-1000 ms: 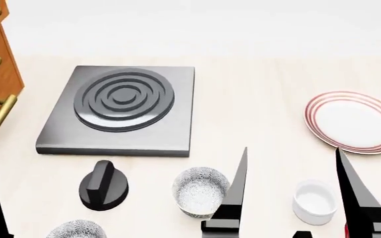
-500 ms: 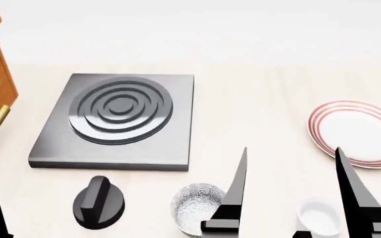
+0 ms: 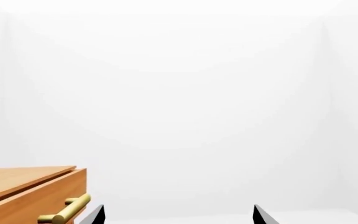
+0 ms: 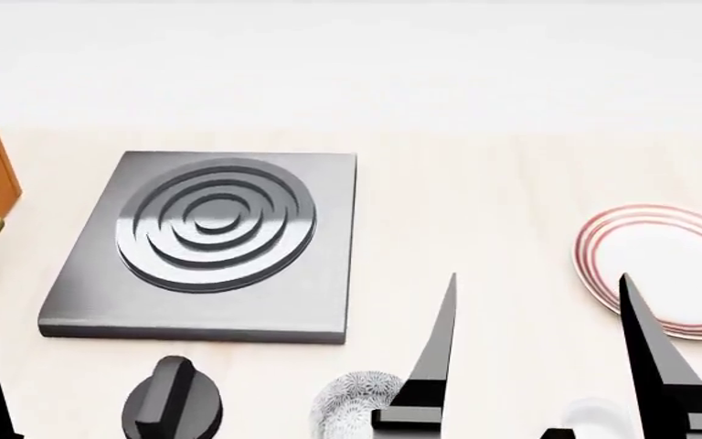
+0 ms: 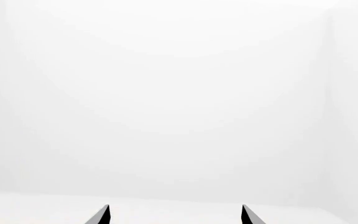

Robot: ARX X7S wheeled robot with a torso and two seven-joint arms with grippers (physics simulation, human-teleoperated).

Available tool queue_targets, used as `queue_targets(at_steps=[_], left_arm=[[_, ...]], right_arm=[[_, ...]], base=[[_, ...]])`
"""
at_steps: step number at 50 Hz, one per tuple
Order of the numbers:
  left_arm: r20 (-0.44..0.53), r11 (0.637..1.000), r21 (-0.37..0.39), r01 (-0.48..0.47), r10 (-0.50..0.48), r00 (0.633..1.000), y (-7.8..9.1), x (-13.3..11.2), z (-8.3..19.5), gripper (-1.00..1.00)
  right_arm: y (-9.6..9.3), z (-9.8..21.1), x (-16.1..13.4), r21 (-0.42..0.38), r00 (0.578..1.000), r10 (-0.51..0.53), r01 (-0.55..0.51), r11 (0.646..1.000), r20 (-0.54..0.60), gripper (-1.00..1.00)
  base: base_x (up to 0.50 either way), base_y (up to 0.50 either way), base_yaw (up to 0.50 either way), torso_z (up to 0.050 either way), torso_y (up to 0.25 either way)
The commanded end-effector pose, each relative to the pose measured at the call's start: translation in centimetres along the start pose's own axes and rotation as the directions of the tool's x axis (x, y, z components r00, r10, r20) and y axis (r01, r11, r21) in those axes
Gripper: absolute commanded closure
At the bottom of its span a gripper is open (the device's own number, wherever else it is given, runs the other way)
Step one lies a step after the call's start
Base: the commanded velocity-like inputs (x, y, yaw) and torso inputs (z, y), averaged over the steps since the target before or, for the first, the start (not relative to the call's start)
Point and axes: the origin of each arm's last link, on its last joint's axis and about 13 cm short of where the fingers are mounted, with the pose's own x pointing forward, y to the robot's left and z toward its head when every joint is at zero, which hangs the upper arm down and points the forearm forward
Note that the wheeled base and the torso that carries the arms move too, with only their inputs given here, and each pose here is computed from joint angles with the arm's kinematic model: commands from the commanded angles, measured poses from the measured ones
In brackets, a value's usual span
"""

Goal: Pick the akita bowl next to the ramekin and place it on the plate.

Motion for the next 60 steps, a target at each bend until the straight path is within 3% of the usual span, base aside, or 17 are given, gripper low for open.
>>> queue_targets(at_steps=[1,42,60], left_arm=[[-0.001,1.000,0.001,0.000,0.000,1.000,0.01,-0.04,-0.03,-1.00],[-0.001,1.000,0.010,-0.003,0.003,1.000,-0.03,0.13,-0.08,-1.00],[-0.001,1.000,0.007,-0.002,0.002,1.000,-0.03,0.11,-0.09,-1.00]], right_arm=[[-0.02,-0.04,-0.01,0.001,1.000,-0.001,0.001,1.000,0.000,-1.00],[0.05,-0.04,0.14,-0.011,1.000,-0.002,0.002,1.000,0.009,-1.00],[0.11,-0.13,0.12,-0.008,1.000,0.005,-0.005,1.000,-0.005,-1.00]], base=[[0.12,0.00,0.00,0.000,0.000],[0.10,0.00,0.00,0.000,0.000],[0.00,0.00,0.00,0.000,-0.157]])
